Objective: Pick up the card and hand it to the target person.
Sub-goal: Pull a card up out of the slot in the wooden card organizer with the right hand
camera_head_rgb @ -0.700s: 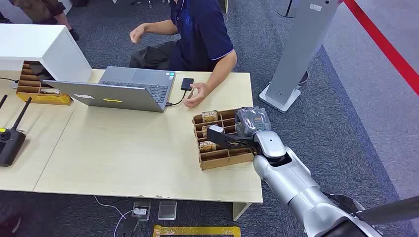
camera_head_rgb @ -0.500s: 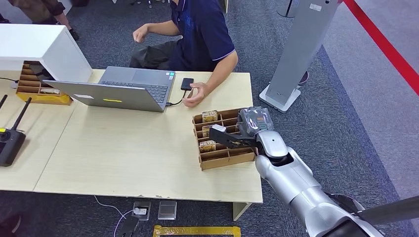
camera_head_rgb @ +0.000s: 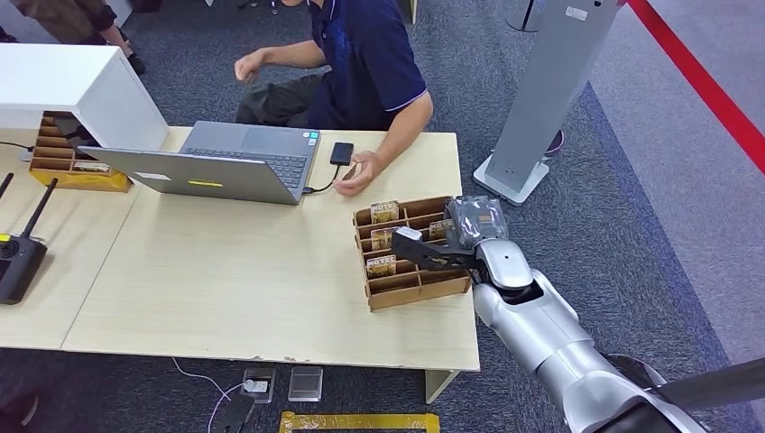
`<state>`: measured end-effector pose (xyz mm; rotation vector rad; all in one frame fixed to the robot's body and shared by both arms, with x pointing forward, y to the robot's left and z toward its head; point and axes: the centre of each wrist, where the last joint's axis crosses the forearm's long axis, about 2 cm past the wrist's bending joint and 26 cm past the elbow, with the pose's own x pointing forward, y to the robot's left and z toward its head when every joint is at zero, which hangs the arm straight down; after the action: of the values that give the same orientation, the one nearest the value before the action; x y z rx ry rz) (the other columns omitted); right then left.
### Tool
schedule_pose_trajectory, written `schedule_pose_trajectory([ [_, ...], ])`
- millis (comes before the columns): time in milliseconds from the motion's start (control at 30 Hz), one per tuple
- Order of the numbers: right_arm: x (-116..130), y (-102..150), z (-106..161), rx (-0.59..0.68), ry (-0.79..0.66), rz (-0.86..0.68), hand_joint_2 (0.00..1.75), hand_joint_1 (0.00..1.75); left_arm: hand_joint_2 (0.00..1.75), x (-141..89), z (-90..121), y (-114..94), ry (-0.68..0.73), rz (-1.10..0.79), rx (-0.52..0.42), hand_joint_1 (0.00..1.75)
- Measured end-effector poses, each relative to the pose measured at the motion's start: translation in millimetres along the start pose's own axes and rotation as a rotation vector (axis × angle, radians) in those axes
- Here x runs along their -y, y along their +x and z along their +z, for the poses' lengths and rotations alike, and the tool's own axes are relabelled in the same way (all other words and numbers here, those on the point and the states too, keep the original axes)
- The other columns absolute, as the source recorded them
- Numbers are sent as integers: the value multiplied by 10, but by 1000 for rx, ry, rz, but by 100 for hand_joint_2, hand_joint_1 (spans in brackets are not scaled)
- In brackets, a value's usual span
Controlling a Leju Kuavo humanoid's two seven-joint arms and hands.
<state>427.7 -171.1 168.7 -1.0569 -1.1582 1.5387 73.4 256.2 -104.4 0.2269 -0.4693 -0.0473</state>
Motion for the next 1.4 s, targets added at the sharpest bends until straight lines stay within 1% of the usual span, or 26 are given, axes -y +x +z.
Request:
schedule_pose_trajectory([
  [400, 30, 33, -7, 23, -6, -29, 175, 128, 0, 12, 3, 2, 5, 2, -3, 0],
  [833, 101, -8, 11, 31, -39, -110, 175, 136, 0, 7, 1, 1, -3, -11, 0, 0],
  [967, 166, -28, 25, 38, -66, -129, 175, 142, 0, -1, -1, 0, -5, -15, 0, 0],
  [1167, 327, -35, 69, 94, -97, -216, 175, 142, 0, -14, -5, -2, -2, -14, -3, 0],
  [1333, 481, -68, 169, 139, -122, -290, 175, 145, 0, -35, -12, -3, -3, -18, 2, 0],
  [1400, 539, -95, 221, 152, -135, -309, 175, 150, 0, -49, -16, -4, -6, -24, 6, 0],
])
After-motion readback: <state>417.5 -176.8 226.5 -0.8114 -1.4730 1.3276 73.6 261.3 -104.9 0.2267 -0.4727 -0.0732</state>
